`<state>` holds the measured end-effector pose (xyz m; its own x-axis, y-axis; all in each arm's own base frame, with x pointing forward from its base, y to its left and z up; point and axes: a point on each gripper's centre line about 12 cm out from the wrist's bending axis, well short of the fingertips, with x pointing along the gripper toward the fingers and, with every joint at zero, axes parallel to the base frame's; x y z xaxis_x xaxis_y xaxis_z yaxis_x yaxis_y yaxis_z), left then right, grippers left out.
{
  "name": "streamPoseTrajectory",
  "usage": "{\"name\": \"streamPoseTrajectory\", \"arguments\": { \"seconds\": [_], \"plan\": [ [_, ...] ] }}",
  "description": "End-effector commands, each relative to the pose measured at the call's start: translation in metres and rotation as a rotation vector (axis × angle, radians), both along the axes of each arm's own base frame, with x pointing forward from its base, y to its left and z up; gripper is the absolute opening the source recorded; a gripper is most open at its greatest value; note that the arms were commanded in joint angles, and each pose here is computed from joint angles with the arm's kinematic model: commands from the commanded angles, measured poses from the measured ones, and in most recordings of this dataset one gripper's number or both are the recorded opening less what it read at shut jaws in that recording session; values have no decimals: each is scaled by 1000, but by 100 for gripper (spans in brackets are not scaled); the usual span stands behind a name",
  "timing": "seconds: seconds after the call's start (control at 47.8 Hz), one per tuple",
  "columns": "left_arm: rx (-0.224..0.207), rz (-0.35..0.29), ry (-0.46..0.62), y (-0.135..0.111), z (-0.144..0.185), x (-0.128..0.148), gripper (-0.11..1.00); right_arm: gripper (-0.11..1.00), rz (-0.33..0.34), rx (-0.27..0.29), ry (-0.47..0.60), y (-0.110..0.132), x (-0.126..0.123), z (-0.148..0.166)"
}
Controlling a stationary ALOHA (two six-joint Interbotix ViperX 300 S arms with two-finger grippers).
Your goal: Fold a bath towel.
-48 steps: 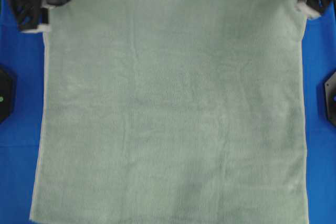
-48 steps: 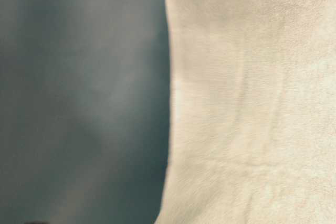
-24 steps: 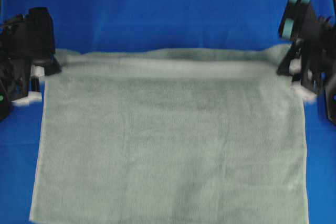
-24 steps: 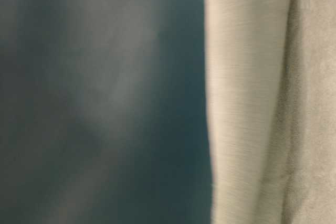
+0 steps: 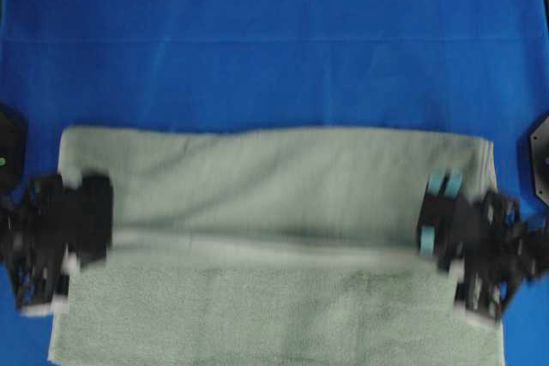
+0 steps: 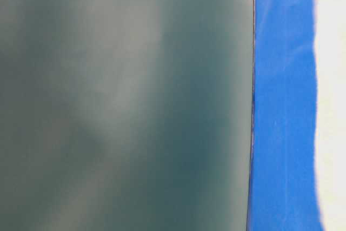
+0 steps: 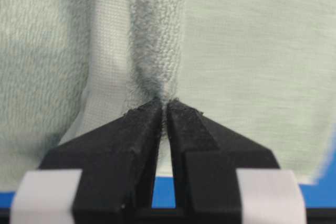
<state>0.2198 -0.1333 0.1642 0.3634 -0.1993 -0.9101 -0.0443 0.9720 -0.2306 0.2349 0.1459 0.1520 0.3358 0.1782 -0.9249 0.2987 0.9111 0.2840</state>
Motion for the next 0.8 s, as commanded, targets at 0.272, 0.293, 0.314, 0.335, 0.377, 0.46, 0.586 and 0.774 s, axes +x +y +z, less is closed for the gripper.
{"name": "streamPoseTrajectory", "arguments": {
  "seconds": [0.272, 0.293, 0.314, 0.335, 0.377, 0.46, 0.586, 0.774],
  "plan": [
    [-15, -216, 16, -107, -3, 8, 4, 9, 22, 81, 35, 120, 8, -6],
    [-14, -223, 16, -110, -3, 8, 4, 9, 25, 80, 35, 124, 8, -5],
    [-13, -228, 17, -113, -4, 8, 4, 9, 26, 75, 39, 127, 8, -6],
    [-14, -234, 16, -116, -4, 8, 4, 9, 26, 69, 43, 130, 7, -7],
    [-10, -237, 20, -119, -7, 10, 4, 9, 17, 51, 56, 132, 7, -8],
    [-4, -237, 27, -121, -12, 12, 4, 9, -13, 20, 85, 131, 6, -12],
    [-14, -230, 10, -122, -17, 18, 4, 9, -44, -2, 105, 127, 4, -14],
    [-18, -219, -17, -117, -16, 26, 4, 9, -70, -13, 121, 123, 1, -15]
  ]
}}
